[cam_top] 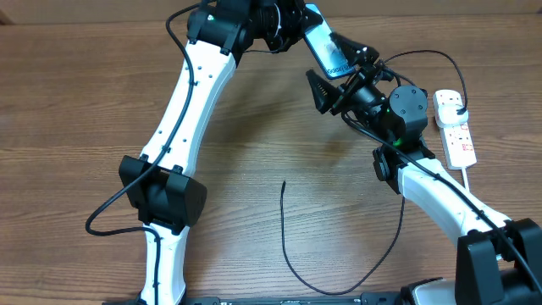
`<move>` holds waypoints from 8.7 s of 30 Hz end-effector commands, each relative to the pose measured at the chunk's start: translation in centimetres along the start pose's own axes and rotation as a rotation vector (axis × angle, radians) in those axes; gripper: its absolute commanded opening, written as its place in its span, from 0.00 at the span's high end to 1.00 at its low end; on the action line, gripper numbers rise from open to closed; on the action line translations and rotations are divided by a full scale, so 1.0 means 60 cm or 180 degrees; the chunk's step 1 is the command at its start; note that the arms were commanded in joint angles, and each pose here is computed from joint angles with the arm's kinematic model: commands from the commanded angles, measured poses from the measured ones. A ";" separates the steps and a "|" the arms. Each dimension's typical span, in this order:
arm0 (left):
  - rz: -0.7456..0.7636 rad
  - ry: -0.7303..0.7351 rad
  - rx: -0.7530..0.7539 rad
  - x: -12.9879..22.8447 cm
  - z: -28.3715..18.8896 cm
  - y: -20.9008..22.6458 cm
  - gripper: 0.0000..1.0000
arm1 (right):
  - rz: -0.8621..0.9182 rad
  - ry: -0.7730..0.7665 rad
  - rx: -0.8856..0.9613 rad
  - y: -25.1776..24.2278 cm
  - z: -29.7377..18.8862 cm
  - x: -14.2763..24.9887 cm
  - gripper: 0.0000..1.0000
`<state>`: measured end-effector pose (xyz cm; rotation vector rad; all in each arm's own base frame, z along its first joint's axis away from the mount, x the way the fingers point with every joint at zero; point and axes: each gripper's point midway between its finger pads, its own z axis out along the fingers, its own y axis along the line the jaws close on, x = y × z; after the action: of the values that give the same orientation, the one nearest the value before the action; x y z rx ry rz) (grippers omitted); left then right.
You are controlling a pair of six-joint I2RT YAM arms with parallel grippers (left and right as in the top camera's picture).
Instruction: Plug charger to phone and switch on socket
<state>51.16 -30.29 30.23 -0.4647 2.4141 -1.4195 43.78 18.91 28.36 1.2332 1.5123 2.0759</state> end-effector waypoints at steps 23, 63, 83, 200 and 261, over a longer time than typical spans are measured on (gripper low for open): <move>0.1513 0.0746 -0.0518 -0.002 -0.126 0.160 0.95 | -0.1836 0.0552 0.1331 -0.162 -0.037 -0.003 0.00; 0.3620 0.1316 0.1209 0.117 -0.165 0.093 0.96 | -0.3225 0.1199 0.2635 -0.307 -0.149 -0.049 0.00; 0.4215 0.0678 0.2522 0.133 -0.203 0.002 0.96 | -0.3316 0.0917 0.2891 -0.311 -0.159 -0.081 0.00; 0.0186 0.0614 0.0488 -0.169 -0.076 0.274 0.96 | -0.3238 0.0981 0.5511 -0.535 -0.187 0.020 0.59; 0.0326 0.0986 0.1431 -0.170 -0.125 0.181 0.96 | -0.2801 0.3857 0.0081 -0.193 0.020 0.115 0.96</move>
<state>57.09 -13.47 23.63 -0.0614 2.1891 -1.9331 39.82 28.78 19.57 -0.6907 2.0364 1.9499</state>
